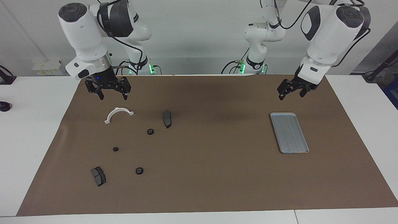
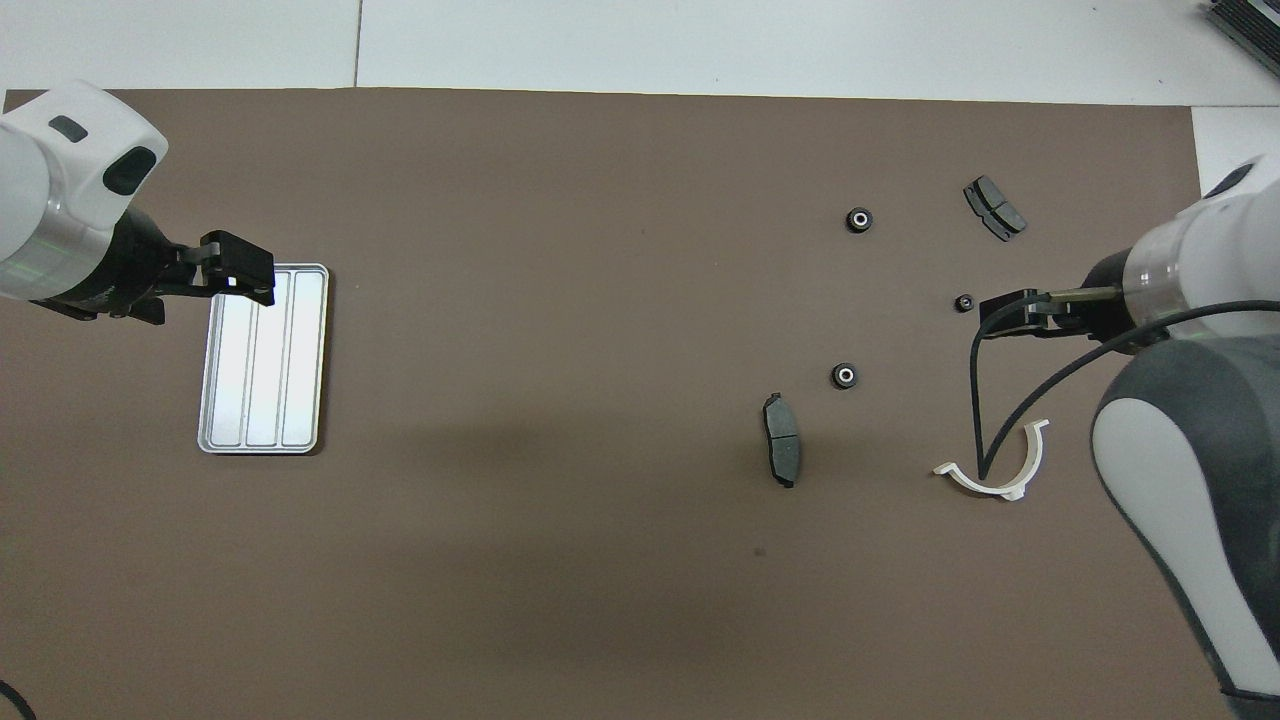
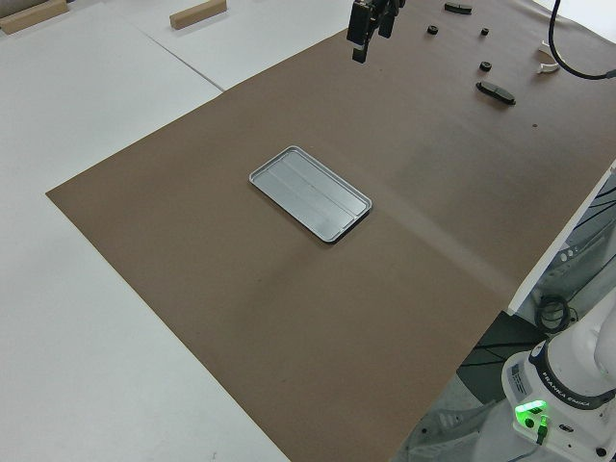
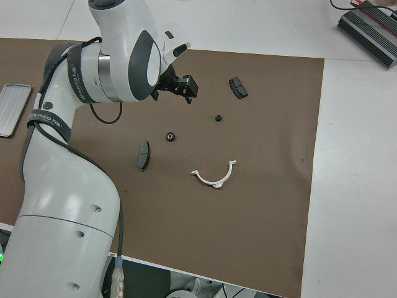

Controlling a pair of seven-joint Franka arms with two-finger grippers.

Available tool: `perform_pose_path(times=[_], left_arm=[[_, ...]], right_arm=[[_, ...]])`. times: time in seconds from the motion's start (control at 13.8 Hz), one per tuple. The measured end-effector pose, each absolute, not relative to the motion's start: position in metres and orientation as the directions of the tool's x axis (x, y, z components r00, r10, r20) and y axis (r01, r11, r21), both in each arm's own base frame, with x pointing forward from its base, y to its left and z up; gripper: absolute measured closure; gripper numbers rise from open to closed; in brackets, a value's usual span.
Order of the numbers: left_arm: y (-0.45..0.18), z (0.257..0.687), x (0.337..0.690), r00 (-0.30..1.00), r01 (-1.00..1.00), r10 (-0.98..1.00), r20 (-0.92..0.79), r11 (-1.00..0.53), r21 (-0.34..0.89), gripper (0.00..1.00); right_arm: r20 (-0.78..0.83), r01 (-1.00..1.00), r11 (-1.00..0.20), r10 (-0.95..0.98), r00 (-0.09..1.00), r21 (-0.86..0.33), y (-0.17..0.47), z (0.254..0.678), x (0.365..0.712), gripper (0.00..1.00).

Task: Pick bearing gear from pile to tray
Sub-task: 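Move the right gripper toward the black bearing gear mid-table, then lower the right gripper and grasp the black bearing gear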

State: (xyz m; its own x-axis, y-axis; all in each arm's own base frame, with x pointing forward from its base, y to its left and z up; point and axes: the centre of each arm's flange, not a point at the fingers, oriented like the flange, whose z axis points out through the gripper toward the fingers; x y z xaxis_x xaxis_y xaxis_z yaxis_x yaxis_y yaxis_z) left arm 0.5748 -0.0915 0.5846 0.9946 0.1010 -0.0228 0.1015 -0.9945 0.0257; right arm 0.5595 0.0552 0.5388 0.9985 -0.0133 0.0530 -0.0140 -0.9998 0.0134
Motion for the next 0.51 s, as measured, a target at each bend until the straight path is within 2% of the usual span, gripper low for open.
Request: perform_pose_path(times=[0.51], left_arm=[[-0.092,0.585,0.575,0.995,0.102,0.101,-0.023,-0.995,0.026,0.0]], right_arm=[[0.047,0.023,-1.0,0.023,0.999,0.005,0.076,0.426,0.577,0.0]])
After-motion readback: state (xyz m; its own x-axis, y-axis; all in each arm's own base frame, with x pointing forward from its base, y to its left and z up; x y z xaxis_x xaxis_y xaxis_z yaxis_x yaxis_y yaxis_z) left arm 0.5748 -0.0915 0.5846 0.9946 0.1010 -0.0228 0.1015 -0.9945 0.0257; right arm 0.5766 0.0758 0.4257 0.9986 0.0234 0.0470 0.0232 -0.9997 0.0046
